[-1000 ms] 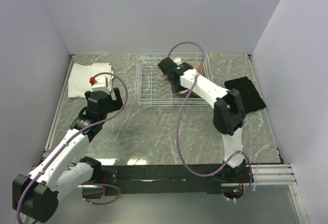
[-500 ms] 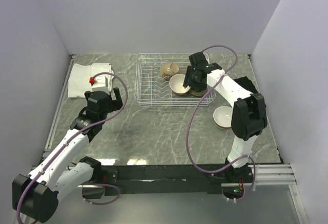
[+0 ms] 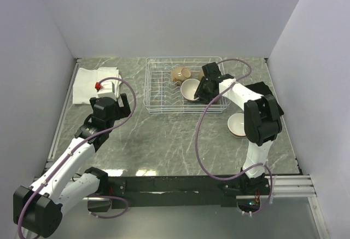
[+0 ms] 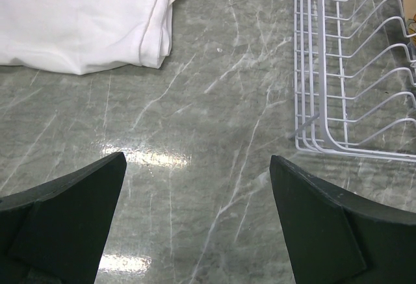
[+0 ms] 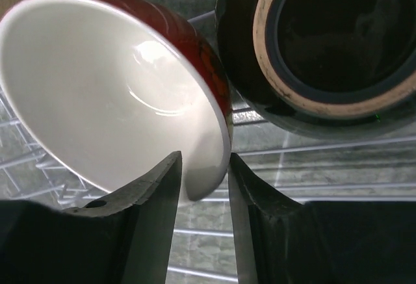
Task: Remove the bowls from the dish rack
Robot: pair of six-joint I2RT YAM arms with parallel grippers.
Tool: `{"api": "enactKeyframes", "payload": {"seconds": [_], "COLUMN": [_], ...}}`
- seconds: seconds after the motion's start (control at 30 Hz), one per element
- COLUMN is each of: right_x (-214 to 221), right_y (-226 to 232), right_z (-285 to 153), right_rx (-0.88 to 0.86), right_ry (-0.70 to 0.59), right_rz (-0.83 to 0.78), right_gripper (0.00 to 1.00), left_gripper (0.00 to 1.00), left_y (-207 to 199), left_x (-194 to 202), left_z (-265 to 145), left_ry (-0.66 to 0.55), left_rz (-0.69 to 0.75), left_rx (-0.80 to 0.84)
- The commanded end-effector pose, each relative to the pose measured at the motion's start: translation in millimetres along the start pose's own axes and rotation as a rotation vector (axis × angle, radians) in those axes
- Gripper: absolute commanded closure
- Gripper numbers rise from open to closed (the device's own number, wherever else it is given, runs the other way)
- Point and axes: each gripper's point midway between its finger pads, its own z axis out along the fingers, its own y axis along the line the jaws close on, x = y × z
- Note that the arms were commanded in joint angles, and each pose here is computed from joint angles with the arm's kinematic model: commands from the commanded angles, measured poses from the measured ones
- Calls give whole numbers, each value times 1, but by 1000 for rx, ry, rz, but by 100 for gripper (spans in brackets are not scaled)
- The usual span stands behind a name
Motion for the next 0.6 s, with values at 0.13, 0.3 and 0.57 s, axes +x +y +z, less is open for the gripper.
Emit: {"api": "enactKeyframes", "payload": {"seconds": [0.13, 0.3, 0.57], "right_x": [-16, -27, -53], "right_y": [5, 11, 20], "right_z": [5, -16, -61], "right_rx": [-22, -42, -75], "right_ry": [-64, -113, -216], "right_rz": [89, 101, 95], "right_gripper": [76, 92, 100], "left_gripper": [0, 1, 1], "left_y": [-1, 0, 0], "left_x": [-7, -7, -5], "left_z": [-2, -1, 0], "left_ry": [-18, -20, -12], "left_rz": [-17, -14, -11], "left_rx": [-3, -9, -12]}}
